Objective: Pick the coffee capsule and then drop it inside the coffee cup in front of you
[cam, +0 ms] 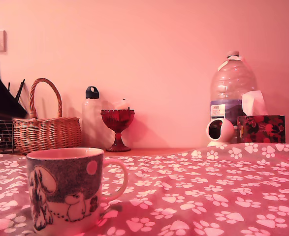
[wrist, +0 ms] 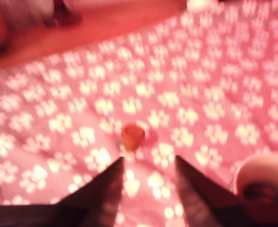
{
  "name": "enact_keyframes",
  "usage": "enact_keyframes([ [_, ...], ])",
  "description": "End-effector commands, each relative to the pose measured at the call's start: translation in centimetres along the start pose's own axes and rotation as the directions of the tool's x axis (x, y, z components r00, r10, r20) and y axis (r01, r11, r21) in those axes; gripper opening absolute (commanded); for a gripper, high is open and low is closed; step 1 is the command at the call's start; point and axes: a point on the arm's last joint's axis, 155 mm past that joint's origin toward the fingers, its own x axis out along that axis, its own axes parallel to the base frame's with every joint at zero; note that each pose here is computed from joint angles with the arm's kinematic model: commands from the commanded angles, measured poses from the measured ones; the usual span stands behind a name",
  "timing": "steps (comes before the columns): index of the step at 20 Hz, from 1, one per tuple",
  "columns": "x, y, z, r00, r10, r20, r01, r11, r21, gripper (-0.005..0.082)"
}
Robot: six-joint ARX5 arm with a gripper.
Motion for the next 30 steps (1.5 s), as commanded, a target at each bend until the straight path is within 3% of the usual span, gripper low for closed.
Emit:
enact_keyframes([
  [1,0.6,-0.4,0.0,1.000,-0.029,0.007,0.029,0.998,0.047,0.0564],
  [3,1.3,-0.5,0.5,0.999,-0.045,0.031,0.042,0.994,0.097,0.0564],
  [6,2.7,-0.1,0.4,0.998,-0.051,0.040,0.046,0.993,0.110,0.0563],
  [20,6.4,1.4,-2.7,0.988,-0.155,0.024,0.154,0.987,0.037,0.0548],
  [30,8.2,1.6,-5.3,0.986,-0.166,-0.017,0.166,0.986,0.017,0.0548],
])
